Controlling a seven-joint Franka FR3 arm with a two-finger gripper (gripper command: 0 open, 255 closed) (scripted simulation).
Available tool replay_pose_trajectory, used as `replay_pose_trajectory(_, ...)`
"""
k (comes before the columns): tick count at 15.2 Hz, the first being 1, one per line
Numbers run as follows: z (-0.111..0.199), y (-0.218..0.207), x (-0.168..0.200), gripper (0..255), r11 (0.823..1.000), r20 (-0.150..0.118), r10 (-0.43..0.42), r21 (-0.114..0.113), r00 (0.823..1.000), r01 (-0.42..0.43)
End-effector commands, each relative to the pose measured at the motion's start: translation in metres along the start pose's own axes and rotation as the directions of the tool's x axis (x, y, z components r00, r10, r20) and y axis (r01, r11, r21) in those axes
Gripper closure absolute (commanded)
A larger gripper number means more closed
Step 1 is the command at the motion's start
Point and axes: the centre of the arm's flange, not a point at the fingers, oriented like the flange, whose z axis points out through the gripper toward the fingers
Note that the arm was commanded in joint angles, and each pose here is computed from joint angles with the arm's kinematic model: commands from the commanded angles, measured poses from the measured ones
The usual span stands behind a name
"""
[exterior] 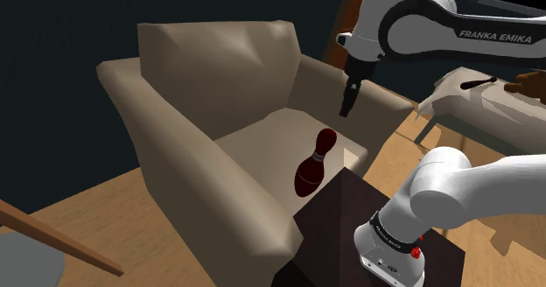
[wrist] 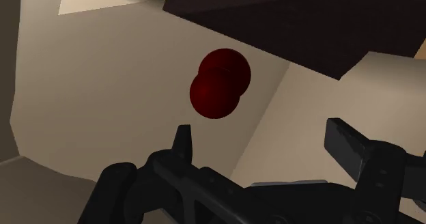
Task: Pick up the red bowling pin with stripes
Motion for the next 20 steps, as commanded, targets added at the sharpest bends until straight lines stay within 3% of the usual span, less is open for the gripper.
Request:
replay_pose_trajectory(1, 0.025, -0.004, 0.005, 0, 0.996, 0.006, -0.085, -0.032, 0.996, 0.085)
replay_pose_trajectory(5, 0.077, -0.002, 0.016, 0, 0.966, 0.029, -0.241, -0.088, 0.970, 0.242)
replay_pose_trajectory(9, 0.124, 0.001, 0.026, 0, 0.913, 0.058, -0.379, -0.137, 0.924, 0.383)
replay_pose_trajectory(18, 0.163, -0.005, 0.029, 0, 0.913, 0.058, -0.379, -0.137, 0.924, 0.383)
replay_pose_trajectory(19, 0.164, -0.005, 0.029, 255, 0.913, 0.058, -0.379, -0.136, 0.924, 0.383)
replay_pose_trajectory(20, 0.164, -0.005, 0.029, 255, 0.913, 0.058, -0.379, -0.137, 0.924, 0.383)
